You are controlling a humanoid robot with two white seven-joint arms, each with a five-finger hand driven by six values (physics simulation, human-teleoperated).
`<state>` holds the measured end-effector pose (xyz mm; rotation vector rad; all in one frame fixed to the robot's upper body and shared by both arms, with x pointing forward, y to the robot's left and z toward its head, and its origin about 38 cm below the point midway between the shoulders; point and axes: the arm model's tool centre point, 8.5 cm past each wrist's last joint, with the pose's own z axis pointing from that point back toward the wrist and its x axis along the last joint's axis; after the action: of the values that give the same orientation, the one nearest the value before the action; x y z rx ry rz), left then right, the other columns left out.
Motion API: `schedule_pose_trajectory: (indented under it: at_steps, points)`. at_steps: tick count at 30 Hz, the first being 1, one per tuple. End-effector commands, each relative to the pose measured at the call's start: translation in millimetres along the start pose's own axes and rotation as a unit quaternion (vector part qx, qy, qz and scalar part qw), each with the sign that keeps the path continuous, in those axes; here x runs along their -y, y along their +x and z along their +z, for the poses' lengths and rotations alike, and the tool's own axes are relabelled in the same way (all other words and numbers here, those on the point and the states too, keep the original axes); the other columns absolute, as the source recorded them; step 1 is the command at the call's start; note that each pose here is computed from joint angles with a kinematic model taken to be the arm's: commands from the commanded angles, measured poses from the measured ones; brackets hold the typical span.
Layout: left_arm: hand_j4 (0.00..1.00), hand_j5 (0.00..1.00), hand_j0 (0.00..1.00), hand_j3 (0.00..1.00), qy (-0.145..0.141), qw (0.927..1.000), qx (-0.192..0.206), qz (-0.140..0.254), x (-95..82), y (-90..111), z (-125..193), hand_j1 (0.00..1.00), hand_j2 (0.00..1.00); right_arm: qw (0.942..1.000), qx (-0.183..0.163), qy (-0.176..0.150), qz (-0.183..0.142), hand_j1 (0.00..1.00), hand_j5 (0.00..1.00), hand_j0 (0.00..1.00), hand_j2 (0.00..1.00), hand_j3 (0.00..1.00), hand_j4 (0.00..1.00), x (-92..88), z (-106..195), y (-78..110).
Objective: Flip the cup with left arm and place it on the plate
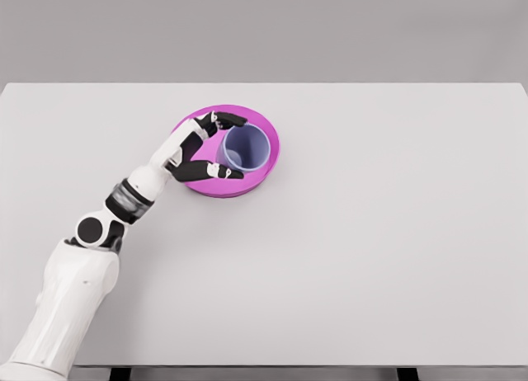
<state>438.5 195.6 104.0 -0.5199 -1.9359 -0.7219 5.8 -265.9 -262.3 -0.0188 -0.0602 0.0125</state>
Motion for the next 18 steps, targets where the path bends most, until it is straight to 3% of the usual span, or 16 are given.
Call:
schedule_pose_trajectory:
  at_steps: [1,7,18]
  points:
    - [0.61,0.61,0.61,0.61,0.007,0.9999,-0.006,0.009,-0.1,-5,3,0.61,0.61,1.0000,0.000,0.000,0.000,1.00,1.00,1.00,1.00,1.00,1.00,0.0,0,0.0]
    - [0.61,0.61,0.61,0.61,0.020,0.9994,-0.014,0.025,-2.9,-14,5,0.61,0.61,1.0000,0.000,0.000,0.000,1.00,1.00,1.00,1.00,1.00,1.00,0.0,0,0.0]
    - [0.61,0.61,0.61,0.61,0.018,0.9989,-0.024,0.037,3.8,-23,2,0.61,0.61,1.0000,0.000,0.000,0.000,1.00,1.00,1.00,1.00,1.00,1.00,0.0,0,0.0]
